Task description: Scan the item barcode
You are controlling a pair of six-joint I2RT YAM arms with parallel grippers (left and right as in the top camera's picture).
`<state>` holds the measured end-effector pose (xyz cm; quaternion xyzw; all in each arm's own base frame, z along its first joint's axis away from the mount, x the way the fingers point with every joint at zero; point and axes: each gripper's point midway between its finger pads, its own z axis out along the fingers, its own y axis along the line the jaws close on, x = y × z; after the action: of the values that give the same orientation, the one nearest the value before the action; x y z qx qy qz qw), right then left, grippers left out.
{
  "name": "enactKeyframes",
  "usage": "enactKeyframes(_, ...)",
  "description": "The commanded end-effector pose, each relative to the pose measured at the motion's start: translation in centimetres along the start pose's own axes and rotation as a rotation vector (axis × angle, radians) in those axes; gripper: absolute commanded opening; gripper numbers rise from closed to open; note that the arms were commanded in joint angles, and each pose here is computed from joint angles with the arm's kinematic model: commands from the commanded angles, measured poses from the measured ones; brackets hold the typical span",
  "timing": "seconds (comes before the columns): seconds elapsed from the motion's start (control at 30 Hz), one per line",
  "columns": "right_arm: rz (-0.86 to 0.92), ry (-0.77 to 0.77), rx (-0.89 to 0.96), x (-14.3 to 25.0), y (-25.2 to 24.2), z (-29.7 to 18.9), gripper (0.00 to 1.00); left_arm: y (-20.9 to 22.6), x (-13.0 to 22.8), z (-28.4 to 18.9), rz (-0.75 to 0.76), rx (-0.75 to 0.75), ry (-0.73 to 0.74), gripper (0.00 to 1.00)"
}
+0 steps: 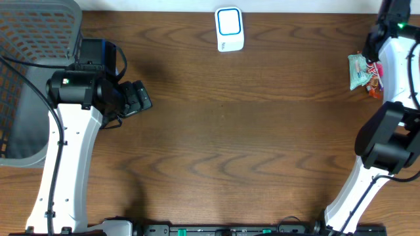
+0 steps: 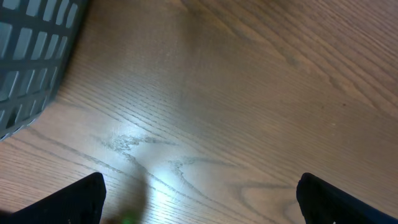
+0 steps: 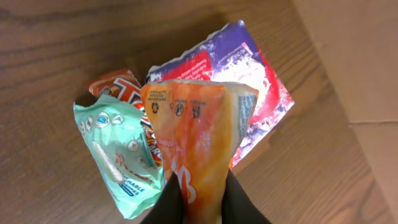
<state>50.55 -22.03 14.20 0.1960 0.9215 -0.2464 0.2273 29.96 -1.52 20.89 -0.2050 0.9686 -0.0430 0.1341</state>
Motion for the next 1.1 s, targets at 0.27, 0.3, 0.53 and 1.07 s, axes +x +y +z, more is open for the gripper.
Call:
enactKeyframes(0.27, -0.021, 0.078, -0.041, 3.1, -0.3, 2.1, 0.99, 0.3, 0.0, 0.3, -0.011, -0.015, 0.006, 0.98)
enactKeyframes(0.3, -0.017, 0.072, -0.042, 2.9, -0.4, 1.6, 0.99, 0.3, 0.0, 0.3, -0.011, -0.015, 0.006, 0.98)
enactKeyframes(0.53, 0.113, -0.059, -0.062, -0.3, -2.5, -4.9, 0.99, 0.3, 0.0, 0.3, -0.011, -0.015, 0.006, 0.98)
enactKeyframes(1.07, 0.154, -0.231, -0.597, 1.5, -2.4, -26.5, 0.99, 0.3, 0.0, 0.3, -0.011, -0.015, 0.006, 0.98)
